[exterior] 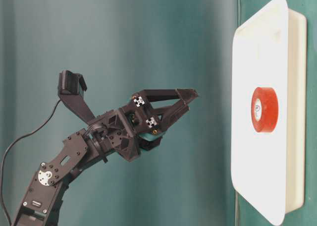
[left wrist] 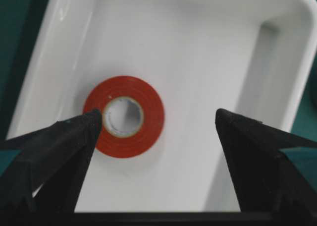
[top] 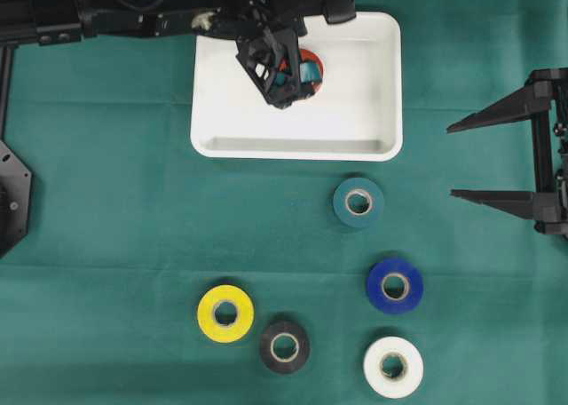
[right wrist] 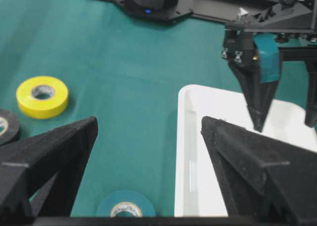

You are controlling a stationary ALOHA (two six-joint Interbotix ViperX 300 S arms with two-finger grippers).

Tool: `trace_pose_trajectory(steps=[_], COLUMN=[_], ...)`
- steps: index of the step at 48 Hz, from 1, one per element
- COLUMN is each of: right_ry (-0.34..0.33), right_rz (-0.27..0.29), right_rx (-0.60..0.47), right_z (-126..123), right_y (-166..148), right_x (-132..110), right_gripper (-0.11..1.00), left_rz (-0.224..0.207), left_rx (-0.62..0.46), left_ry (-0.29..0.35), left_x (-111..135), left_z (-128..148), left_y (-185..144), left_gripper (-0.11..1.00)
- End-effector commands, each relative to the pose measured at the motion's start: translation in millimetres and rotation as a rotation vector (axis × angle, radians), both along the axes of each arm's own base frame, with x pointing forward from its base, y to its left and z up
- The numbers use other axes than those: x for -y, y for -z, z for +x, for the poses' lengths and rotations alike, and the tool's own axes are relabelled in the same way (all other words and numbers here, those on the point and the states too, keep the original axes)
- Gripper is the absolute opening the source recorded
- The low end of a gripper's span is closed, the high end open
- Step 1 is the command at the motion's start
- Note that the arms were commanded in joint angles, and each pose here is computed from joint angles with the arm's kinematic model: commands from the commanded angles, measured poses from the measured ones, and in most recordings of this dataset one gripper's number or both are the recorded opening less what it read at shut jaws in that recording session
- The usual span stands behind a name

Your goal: Pick up the tape from a random location and place it into the white case.

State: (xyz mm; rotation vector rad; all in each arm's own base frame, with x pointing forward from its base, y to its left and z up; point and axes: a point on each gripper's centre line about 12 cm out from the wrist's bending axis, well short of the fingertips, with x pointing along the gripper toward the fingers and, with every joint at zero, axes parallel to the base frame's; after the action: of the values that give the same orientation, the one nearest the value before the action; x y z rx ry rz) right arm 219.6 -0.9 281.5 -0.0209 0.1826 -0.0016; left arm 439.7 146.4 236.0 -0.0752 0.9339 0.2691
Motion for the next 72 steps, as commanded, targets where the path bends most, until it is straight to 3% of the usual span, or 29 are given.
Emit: trace_pose_trajectory(steps=[1, 16, 27, 35, 54, 72], right_ry=[0.000, 0.001, 0.002, 0.002, 0.002, 0.002], right_rz=[-0.002, -0.002, 0.001, 0.003, 0.000, 0.000], right_rx=[0.031, 0.031, 0.034, 0.028, 0.034, 0.037], right_z=[2.9, 2.9, 2.8, 2.4, 1.7, 1.6], right_y=[-11.8, -11.8, -12.8, -12.2, -13.9, -14.9], right_x=[0.0, 0.3, 0.3, 0.4, 0.4, 0.4], right_gripper=[0.90, 0.90, 0.90, 0.90, 0.90, 0.90], left_rz=[0.015, 0.013, 0.015, 0.019, 0.065, 0.086], left_rx=[0.045, 0.055, 0.063, 0.093, 0.326, 0.478], left_ry=[0.041, 0.193, 0.209, 0.213, 0.221, 0.214], left_x=[18.8, 87.5, 95.2, 100.2, 110.6, 117.7], left_z=[1.5, 11.7, 6.0, -13.5, -82.1, -151.0], left_y=[-20.4, -20.7, -24.9, -37.7, -82.8, -97.0], left_gripper=[0.95, 0.95, 0.95, 0.95, 0.95, 0.95])
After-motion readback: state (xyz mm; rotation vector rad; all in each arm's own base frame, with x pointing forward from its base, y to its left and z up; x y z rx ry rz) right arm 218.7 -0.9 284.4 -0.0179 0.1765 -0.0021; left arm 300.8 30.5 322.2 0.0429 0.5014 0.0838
